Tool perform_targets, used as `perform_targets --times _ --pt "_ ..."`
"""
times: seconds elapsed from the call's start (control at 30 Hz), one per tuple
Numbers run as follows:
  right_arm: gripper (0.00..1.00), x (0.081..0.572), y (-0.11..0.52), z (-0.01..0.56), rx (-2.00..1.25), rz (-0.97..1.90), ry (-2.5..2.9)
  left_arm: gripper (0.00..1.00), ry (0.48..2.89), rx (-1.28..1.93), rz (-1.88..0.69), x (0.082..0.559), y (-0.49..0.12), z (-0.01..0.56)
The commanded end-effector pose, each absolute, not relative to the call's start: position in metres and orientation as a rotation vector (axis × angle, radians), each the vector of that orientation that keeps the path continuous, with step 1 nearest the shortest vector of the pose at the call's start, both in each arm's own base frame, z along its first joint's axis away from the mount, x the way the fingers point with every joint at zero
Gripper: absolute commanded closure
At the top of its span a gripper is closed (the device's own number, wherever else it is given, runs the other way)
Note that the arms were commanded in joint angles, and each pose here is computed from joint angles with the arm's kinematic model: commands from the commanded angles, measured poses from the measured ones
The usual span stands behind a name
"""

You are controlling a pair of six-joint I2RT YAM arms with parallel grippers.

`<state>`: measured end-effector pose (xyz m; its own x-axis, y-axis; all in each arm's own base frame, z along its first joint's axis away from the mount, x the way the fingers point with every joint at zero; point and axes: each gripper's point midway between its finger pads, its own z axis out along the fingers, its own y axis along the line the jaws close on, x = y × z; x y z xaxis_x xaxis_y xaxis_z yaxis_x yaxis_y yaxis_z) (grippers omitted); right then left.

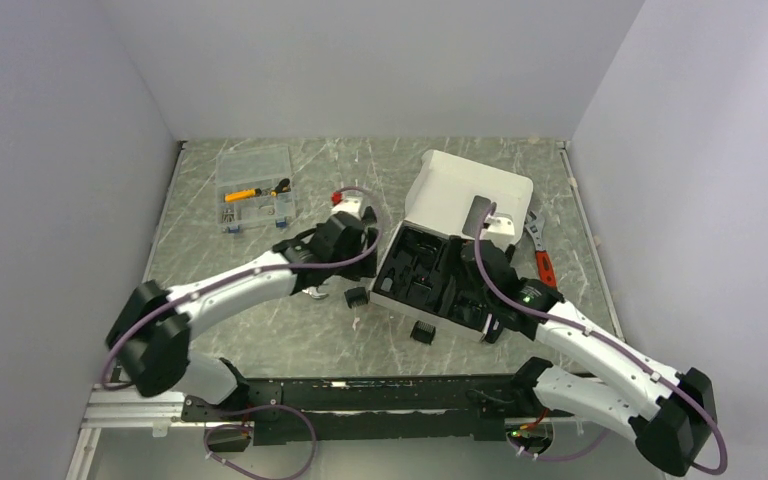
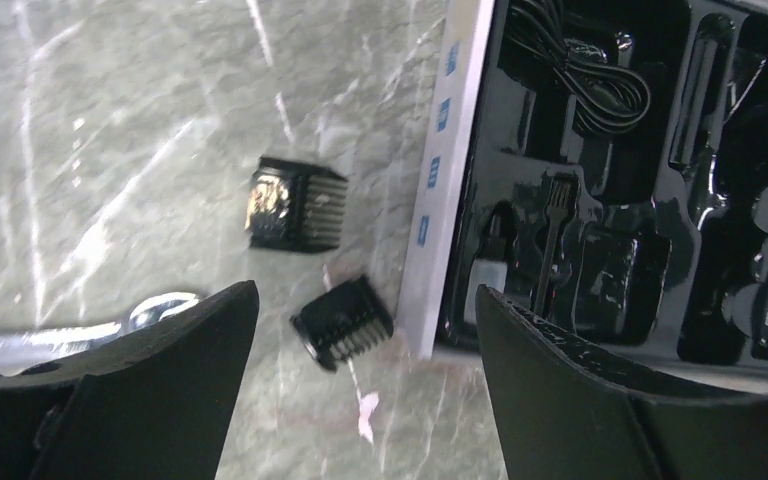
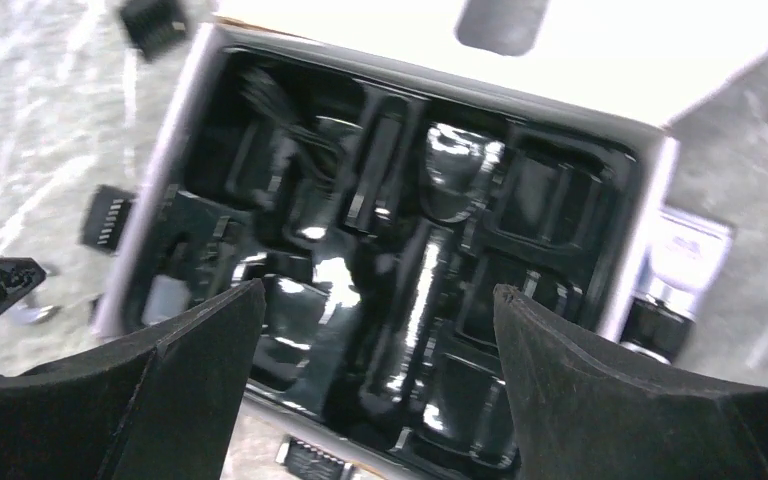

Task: Sort the hair-cutting tools
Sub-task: Move the storage box to the center of the board.

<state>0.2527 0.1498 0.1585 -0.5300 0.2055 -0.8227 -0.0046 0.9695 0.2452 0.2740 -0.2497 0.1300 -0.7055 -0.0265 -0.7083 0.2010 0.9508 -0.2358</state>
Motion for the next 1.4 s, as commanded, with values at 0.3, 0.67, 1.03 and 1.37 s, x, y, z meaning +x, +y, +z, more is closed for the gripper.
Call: perform_targets --times 0.3,0.67,1.03,1.37 --pt "0.07 0.25 0.065 0.119 0.544 -0.043 2.153 0.14 2.374 0.33 -0.415 0.316 -0.309 0.102" --pt "0.08 0.256 0.046 0.076 0.65 -0.069 2.231 0.14 2.385 0.226 -0.444 0.302 -0.297 0.084" --pt "0.14 0.276 0.09 0.069 0.416 0.156 2.287 0.15 2.382 0.129 -0.464 0.286 -0.277 0.074" --pt "0.18 0.286 0.13 0.059 0.268 0.327 2.341 0.15 2.351 0.05 -0.483 0.261 -0.249 0.066"
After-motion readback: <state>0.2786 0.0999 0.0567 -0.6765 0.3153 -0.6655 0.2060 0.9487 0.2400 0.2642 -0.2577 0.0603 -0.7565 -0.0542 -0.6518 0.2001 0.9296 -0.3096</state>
